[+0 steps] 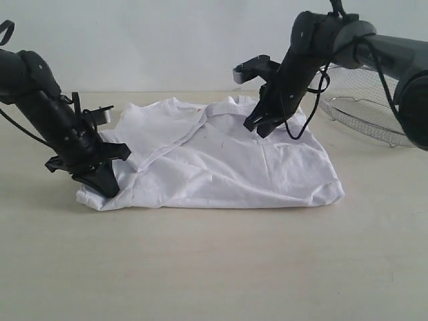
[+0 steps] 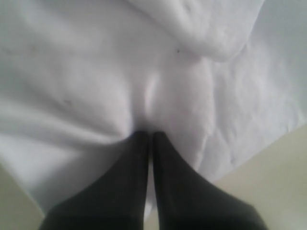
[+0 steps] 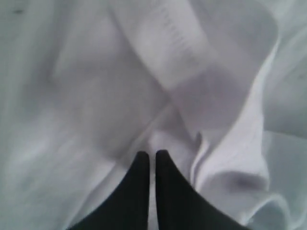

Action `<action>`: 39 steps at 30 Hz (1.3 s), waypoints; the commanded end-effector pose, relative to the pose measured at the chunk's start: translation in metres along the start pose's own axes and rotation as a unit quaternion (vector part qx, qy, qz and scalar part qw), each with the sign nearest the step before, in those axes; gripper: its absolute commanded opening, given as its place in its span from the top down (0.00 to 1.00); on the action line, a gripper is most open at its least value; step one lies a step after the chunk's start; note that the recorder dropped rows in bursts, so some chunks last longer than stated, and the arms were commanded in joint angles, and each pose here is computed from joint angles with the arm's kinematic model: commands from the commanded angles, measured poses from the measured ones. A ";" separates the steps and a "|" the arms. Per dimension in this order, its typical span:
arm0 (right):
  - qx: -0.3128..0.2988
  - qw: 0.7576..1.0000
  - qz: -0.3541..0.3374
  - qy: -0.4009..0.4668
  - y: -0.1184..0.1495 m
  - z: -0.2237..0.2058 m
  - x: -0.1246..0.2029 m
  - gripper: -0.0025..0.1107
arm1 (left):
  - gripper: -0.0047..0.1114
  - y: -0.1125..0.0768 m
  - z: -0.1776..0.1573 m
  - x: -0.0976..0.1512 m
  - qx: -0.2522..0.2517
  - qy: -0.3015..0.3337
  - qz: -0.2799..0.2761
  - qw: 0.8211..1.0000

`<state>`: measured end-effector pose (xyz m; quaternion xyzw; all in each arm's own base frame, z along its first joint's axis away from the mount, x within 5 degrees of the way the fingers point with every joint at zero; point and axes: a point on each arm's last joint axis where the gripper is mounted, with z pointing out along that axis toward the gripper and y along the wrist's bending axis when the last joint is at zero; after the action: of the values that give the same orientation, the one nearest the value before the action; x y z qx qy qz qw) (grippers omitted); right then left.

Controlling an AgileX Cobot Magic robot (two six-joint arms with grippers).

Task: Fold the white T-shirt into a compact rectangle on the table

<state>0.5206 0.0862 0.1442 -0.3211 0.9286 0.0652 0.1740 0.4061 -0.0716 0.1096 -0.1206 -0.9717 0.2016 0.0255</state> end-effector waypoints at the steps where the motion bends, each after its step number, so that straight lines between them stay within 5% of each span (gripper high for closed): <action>1: 0.094 0.995 0.001 -0.037 -0.018 0.015 -0.004 0.98 | 0.92 0.002 0.012 0.005 0.004 0.030 -0.003 1.000; 7: 0.201 0.973 0.071 -0.093 -0.048 0.013 -0.005 0.98 | 0.92 0.003 0.012 0.005 0.004 0.032 -0.002 0.999; 17: 0.231 0.955 0.146 -0.113 -0.082 -0.011 0.008 0.98 | 0.92 0.003 0.012 0.005 0.000 0.032 0.000 0.999; 24: 0.226 0.964 0.129 -0.060 -0.074 -0.066 0.008 0.98 | 0.92 0.004 0.012 0.004 -0.003 0.026 0.007 1.000; 30: 0.107 0.991 0.070 -0.034 -0.042 -0.103 0.004 0.98 | 0.92 0.004 0.012 0.003 -0.005 0.021 0.011 1.000; 39: -0.019 0.995 0.094 0.009 -0.026 -0.061 0.013 0.98 | 0.92 0.003 0.012 0.003 -0.001 0.019 0.015 1.000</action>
<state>0.5097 0.0403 0.2041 -0.2390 0.9553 0.0665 0.1609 0.4055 -0.0721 0.1080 -0.1310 -0.9694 0.2057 0.0283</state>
